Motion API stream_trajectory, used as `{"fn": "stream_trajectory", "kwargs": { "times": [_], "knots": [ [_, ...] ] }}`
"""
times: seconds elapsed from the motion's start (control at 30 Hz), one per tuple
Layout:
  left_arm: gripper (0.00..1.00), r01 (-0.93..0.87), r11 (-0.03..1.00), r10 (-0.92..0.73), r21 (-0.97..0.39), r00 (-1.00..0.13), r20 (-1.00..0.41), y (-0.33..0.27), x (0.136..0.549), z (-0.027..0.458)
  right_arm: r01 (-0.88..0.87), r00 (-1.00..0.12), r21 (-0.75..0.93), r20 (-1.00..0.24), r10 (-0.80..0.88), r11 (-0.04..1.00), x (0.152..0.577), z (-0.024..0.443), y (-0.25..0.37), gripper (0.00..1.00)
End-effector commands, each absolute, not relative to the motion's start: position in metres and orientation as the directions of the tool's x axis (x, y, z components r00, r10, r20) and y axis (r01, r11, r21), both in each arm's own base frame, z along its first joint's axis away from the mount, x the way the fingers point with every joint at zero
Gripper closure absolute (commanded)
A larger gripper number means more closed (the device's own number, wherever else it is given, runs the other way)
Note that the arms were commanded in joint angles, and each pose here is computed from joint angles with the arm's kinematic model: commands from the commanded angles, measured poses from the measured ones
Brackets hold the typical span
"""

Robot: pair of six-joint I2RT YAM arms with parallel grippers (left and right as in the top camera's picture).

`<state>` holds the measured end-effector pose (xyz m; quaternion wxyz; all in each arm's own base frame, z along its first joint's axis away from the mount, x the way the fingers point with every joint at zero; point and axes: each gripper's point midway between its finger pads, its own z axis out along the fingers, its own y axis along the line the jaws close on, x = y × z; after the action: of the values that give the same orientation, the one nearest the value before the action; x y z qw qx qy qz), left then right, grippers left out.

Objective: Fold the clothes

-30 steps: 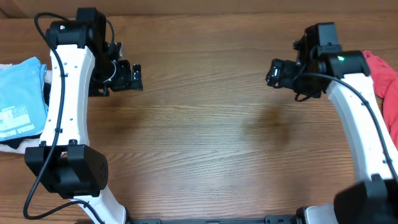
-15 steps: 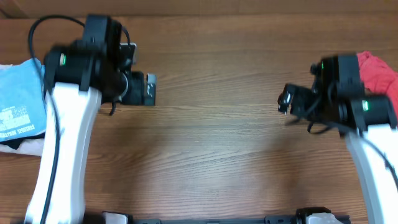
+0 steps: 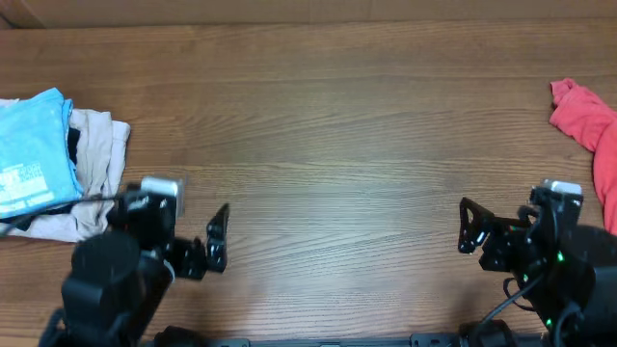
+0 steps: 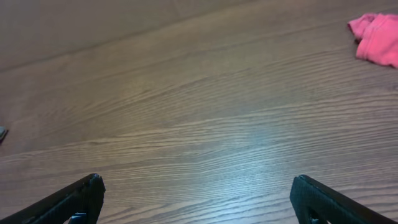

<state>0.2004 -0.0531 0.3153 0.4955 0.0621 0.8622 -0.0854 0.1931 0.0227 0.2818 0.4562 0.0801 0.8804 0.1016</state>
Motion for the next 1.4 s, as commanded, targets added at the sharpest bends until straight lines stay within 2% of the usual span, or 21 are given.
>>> {"fn": "stream_trajectory", "kwargs": {
  "times": [0.0,0.27,0.63,0.77,0.83,1.2,1.27,1.37],
  "knots": [
    [0.00,0.151,0.988,0.052,-0.034,-0.533,-0.845,-0.040,0.192,0.296,0.053,-0.573,0.234,-0.789,0.221,0.971,0.194,0.279,0.021,0.00],
    [0.00,0.149,0.989,0.095,-0.007,-0.668,-0.738,-0.033,0.167,0.261,0.053,-0.573,0.234,-0.789,0.221,0.971,0.194,0.279,0.021,0.00],
    [0.00,0.148,0.989,0.104,0.000,-0.696,-0.710,-0.031,0.160,0.254,0.048,-0.552,0.204,-0.810,0.197,0.978,0.192,0.282,0.017,0.00],
    [0.00,0.148,0.989,0.104,0.000,-0.696,-0.710,-0.031,0.160,0.254,-0.089,-0.386,0.127,-0.919,0.083,0.988,0.203,0.282,0.027,0.00],
    [0.00,0.149,0.989,0.104,-0.001,-0.696,-0.710,-0.031,0.160,0.254,-0.120,-0.318,0.129,-0.944,0.085,0.984,0.209,0.274,0.031,0.00],
    [0.00,0.149,0.989,0.104,-0.001,-0.696,-0.710,-0.031,0.160,0.254,-0.309,0.096,0.087,-0.988,0.122,0.947,0.237,0.223,0.059,0.00],
    [0.00,0.149,0.989,0.104,-0.001,-0.696,-0.710,-0.031,0.160,0.254,-0.312,0.117,0.062,-0.988,0.103,0.948,0.237,0.211,0.060,0.00],
    [0.00,0.149,0.989,0.104,-0.001,-0.696,-0.710,-0.031,0.160,0.254,-0.287,0.051,0.042,-0.997,0.059,0.957,0.238,0.192,0.058,0.00]
  ]
}}
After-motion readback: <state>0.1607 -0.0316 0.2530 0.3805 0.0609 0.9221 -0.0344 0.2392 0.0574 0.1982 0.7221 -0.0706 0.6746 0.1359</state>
